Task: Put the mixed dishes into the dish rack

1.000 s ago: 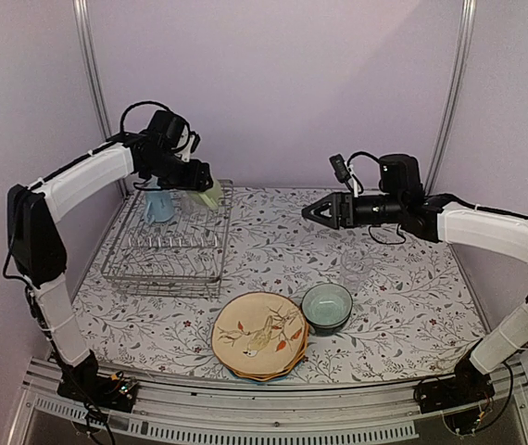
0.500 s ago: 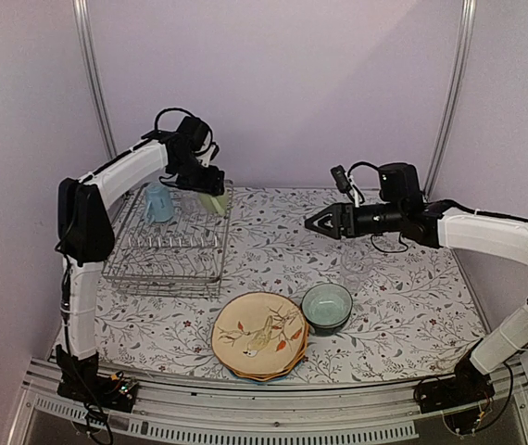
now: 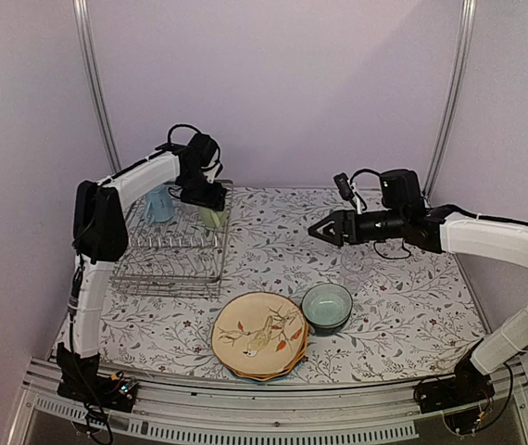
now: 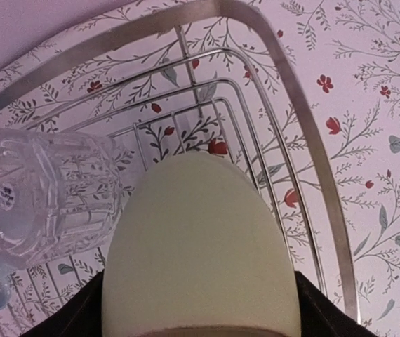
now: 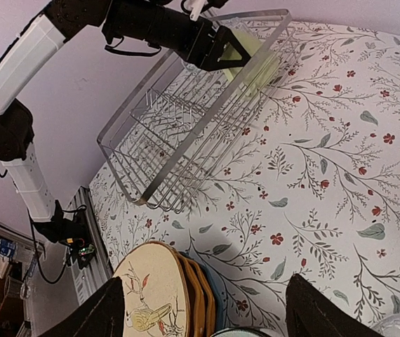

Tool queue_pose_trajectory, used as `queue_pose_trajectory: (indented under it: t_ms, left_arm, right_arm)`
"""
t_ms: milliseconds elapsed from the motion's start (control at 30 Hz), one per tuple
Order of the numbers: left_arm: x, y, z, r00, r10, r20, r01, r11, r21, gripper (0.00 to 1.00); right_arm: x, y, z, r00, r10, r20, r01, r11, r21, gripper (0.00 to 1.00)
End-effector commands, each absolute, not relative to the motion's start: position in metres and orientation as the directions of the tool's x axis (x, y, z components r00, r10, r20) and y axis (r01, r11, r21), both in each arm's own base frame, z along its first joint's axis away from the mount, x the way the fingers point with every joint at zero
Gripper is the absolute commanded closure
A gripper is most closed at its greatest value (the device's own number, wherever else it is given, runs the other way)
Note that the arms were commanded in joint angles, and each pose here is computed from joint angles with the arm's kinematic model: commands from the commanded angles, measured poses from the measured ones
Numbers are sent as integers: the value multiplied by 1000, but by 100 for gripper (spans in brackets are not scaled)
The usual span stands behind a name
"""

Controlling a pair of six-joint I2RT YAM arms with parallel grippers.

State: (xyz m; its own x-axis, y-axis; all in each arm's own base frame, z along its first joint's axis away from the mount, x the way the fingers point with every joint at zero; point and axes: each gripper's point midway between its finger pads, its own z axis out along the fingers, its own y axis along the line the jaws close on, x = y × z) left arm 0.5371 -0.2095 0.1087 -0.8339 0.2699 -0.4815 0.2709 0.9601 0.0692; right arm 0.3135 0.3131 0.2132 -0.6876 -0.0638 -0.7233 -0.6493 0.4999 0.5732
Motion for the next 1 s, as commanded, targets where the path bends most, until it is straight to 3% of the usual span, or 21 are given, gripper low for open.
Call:
queue_pose_trajectory:
  t_ms: [0,300,500,833,967]
  left_arm:
    - [560,-207,127,-794,252,-553,244,966,91,95]
    - [574,-208,113,-798,235,-556,239,969,66,80]
    - [579,-207,109,-799,217,-561,228,972,51,55]
    - [582,-210,133,-770,208,-604,233,972,39,21]
    - [583,-210,142,-757,207,-620,234,972,38,12]
  right_arm:
    - [310,299,204,-703,-75,-707,-612,570,548,22]
    - [302,274,197,-702,-93,-706,-572,665,480,22]
    - [299,271,194,-705,-94,-703,-566,672,478,22]
    - [295,262,178,-738,-111,-665,-528,709,468,22]
    - [290,259,170,-749,-117,-652,-519,715,468,22]
